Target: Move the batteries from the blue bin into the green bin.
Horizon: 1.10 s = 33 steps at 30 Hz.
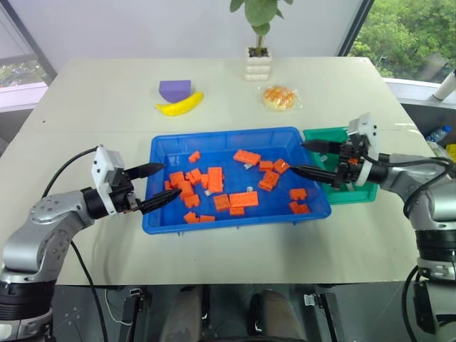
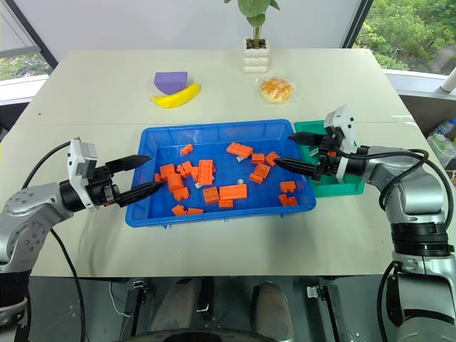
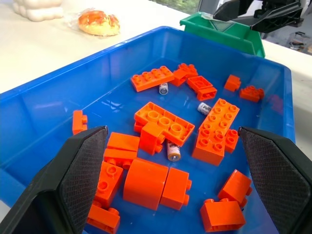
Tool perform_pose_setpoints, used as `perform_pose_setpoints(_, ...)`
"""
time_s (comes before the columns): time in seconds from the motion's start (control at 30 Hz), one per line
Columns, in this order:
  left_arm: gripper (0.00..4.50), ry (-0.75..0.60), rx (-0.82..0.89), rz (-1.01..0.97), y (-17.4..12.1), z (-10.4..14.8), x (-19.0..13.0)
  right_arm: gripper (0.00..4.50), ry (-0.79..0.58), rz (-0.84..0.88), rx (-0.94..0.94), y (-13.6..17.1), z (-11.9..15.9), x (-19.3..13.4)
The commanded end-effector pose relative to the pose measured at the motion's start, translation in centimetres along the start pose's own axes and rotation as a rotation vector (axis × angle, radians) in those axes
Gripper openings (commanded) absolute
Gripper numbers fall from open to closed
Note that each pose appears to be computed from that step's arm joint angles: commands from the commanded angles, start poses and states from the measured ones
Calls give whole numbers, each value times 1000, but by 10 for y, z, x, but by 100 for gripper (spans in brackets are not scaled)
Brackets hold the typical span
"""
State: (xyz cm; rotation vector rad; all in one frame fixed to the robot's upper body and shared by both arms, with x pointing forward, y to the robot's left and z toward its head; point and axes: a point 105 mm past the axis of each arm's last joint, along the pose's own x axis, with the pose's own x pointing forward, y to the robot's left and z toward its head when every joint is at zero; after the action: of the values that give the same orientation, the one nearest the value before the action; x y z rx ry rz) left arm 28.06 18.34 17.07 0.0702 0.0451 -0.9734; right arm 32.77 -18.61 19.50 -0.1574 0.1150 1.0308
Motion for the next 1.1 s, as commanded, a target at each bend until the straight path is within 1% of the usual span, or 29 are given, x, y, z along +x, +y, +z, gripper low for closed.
perform_pose_setpoints(0.03,450,-20,48,3,0,13,-6,445,-29,1,-36,-1,11,1)
perform_pose_setpoints(0.2,450,-20,60,17,3,23,-16,445,-30,0,-39,-2,13,1)
perform_pose_setpoints(0.3,450,-7,72,25,4,30,-26,445,-90,17,-28,-1,29,5)
perform_pose_setpoints(0.33,450,4,81,26,5,32,-29,445,-119,45,-15,4,35,12)
perform_pose_setpoints(0.4,450,17,93,26,5,35,-33,445,-129,99,8,13,39,30)
perform_pose_setpoints(0.5,450,15,108,29,6,39,-32,445,-113,158,39,23,34,56)
perform_pose_setpoints(0.63,450,-8,108,25,3,43,-28,445,-158,230,97,37,38,88)
perform_pose_setpoints(0.73,450,-18,103,14,-4,43,-24,445,-130,238,108,43,29,114)
perform_pose_setpoints(0.83,450,-16,78,-6,-15,41,-23,445,-71,232,132,46,12,139)
perform_pose_setpoints(0.93,450,0,67,-12,-19,37,-24,445,-47,237,151,48,3,148)
perform_pose_setpoints(1.1,450,20,59,-2,-21,30,-26,445,31,244,163,53,-14,167)
